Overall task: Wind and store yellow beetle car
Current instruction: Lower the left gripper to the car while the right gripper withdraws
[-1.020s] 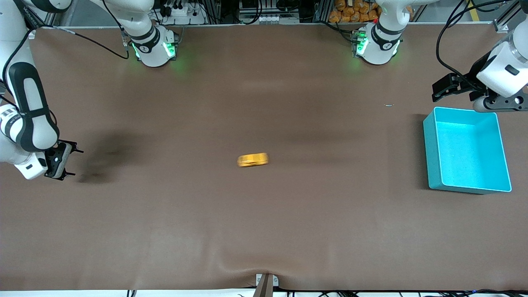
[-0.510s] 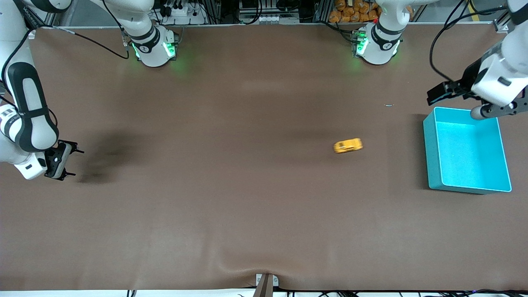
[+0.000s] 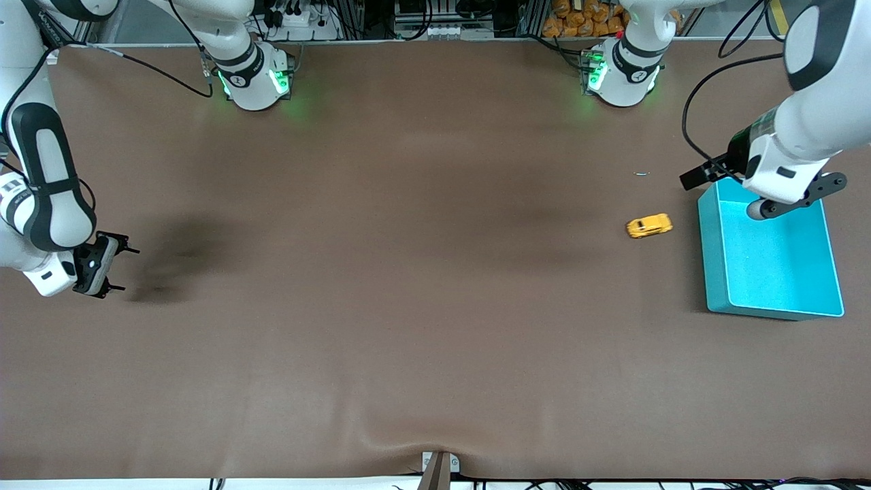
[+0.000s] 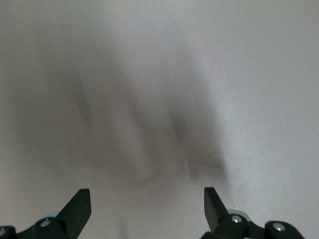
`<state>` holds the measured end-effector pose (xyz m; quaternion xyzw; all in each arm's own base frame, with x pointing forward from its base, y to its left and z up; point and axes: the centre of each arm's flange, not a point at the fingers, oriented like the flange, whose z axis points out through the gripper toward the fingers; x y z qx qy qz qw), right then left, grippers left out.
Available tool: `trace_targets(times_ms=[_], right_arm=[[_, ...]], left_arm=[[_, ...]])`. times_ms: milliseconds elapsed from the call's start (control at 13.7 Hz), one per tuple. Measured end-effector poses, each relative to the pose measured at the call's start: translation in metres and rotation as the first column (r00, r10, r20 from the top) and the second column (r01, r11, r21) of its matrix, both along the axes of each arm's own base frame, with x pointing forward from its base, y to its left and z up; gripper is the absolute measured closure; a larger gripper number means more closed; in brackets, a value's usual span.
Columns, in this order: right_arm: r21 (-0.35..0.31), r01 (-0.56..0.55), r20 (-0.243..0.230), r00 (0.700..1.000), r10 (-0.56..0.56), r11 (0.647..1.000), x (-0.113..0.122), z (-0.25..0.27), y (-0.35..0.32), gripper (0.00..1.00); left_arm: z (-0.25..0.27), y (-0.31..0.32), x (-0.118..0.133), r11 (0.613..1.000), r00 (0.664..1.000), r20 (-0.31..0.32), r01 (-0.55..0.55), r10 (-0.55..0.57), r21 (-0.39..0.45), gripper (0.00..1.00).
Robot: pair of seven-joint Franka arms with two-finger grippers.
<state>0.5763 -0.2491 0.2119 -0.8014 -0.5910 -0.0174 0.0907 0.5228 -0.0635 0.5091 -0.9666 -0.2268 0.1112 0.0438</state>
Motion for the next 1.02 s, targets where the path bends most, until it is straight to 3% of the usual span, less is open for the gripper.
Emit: trace_targets(times_ms=[146, 364, 510, 728, 1020], right_arm=[[0.029, 0.027, 0.006, 1.000, -0.028, 0.999, 0.010, 0.014, 0.001, 0.00], [0.089, 0.107, -0.073, 0.992, -0.101, 0.990, 0.038, 0.074, 0.010, 0.00], [0.095, 0.169, -0.093, 0.983, -0.160, 0.981, 0.057, 0.126, 0.022, 0.00], [0.074, 0.268, -0.065, 0.962, -0.264, 0.960, 0.076, 0.194, 0.055, 0.00], [0.043, 0.462, -0.074, 0.886, -0.458, 0.886, 0.077, 0.268, 0.124, 0.00]], left_arm=[[-0.028, 0.000, -0.004, 0.997, 0.997, 0.003, -0.074, 0.074, 0.019, 0.00], [-0.072, 0.006, -0.017, 0.991, 0.991, 0.031, -0.129, 0.128, 0.030, 0.00], [-0.095, 0.032, -0.033, 0.977, 0.975, 0.077, -0.211, 0.208, 0.034, 0.00], [-0.119, 0.062, -0.048, 0.931, 0.925, 0.128, -0.364, 0.357, 0.039, 0.00], [-0.145, 0.091, -0.055, 0.839, 0.835, 0.147, -0.542, 0.531, 0.046, 0.00]])
